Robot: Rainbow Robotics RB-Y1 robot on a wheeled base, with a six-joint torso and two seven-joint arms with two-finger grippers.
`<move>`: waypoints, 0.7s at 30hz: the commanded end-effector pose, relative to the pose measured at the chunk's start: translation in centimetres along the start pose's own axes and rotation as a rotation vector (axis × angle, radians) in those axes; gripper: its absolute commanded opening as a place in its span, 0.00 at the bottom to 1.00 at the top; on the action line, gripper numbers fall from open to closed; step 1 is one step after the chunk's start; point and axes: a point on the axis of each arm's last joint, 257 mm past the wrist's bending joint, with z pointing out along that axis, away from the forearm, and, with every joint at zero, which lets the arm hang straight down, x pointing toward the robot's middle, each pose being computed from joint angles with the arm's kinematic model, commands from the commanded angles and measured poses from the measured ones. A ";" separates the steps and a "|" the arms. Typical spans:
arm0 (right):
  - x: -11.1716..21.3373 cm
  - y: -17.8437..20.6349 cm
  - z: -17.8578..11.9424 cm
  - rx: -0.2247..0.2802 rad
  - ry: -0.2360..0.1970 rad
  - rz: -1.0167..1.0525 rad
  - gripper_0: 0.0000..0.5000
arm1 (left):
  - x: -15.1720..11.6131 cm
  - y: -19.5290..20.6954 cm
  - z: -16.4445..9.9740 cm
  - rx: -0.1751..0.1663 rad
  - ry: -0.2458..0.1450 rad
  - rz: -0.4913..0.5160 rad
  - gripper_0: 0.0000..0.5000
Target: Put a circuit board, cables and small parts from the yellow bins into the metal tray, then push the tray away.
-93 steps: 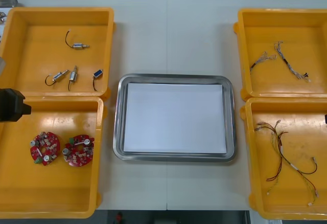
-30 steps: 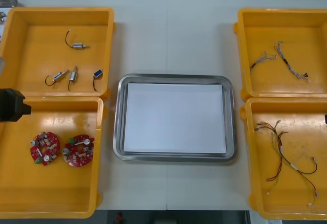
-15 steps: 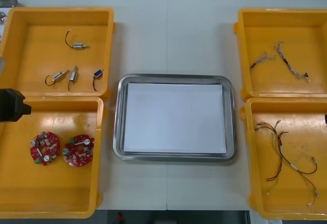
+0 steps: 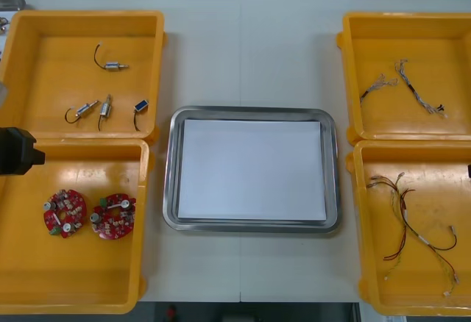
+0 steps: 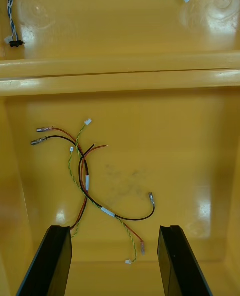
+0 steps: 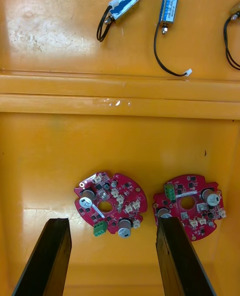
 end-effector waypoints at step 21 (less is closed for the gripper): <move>-0.5 -0.1 -0.9 0.031 -0.013 -0.082 1.00 | 0.4 -0.4 -0.4 0.006 -0.010 0.073 1.00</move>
